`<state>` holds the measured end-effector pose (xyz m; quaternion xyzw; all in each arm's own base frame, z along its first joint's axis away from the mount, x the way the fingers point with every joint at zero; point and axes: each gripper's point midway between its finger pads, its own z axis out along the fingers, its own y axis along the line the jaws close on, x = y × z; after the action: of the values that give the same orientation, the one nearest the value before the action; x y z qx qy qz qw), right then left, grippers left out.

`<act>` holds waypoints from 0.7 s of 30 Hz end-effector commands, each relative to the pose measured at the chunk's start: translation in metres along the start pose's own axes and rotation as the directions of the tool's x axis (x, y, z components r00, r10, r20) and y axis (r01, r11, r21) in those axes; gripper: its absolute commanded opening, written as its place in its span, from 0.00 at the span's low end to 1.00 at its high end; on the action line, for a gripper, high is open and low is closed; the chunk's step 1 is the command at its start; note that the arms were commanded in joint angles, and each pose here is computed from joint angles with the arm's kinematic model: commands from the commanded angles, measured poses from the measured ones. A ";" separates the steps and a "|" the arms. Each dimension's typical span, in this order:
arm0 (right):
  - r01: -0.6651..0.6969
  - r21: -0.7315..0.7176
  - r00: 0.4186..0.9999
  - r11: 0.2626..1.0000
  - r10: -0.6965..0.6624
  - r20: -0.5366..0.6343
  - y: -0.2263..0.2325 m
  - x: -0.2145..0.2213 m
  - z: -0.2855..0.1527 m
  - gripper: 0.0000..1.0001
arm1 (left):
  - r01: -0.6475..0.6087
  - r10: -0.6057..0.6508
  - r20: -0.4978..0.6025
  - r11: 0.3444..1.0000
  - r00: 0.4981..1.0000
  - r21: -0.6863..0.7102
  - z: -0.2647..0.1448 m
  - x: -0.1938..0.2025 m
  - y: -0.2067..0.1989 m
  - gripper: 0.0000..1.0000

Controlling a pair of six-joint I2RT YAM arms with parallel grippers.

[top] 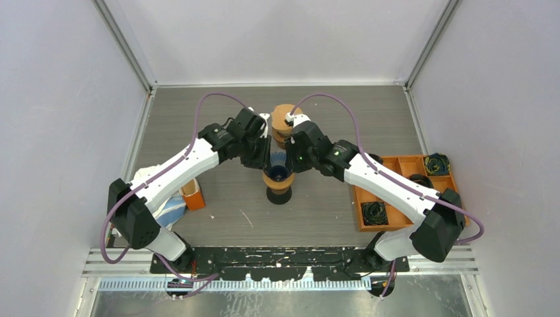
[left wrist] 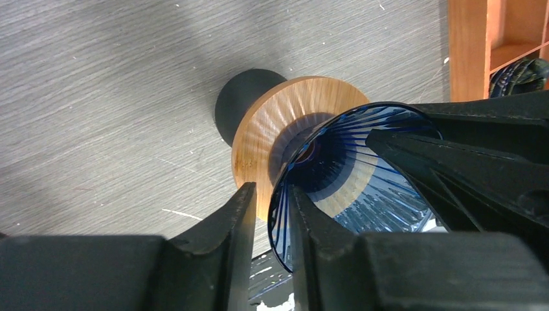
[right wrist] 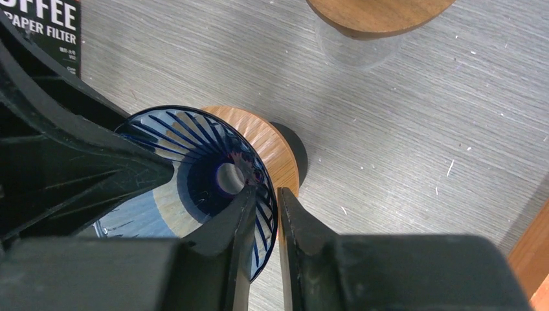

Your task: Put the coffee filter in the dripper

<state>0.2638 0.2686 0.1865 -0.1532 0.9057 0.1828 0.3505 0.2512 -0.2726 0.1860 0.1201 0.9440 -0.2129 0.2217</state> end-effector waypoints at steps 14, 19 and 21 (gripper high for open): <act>0.058 -0.024 0.996 0.998 -0.057 0.070 0.008 -0.036 -0.031 0.50 | -0.009 0.021 0.201 0.998 0.979 -0.061 -0.061 -0.043 0.008 0.61; 0.073 -0.050 0.989 0.996 -0.066 0.130 0.011 -0.044 -0.043 0.61 | 0.034 -0.004 0.265 0.993 0.964 -0.110 -0.081 -0.040 0.032 0.68; 0.079 -0.051 0.984 0.996 -0.069 0.161 0.009 -0.048 -0.048 0.65 | 0.059 -0.017 0.277 0.988 0.961 -0.146 -0.086 -0.036 0.047 0.69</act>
<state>0.2607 0.2620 0.2094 -0.1829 0.8996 0.1723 0.3573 0.2643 -0.2301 0.2446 0.0814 0.9266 -0.1872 0.3159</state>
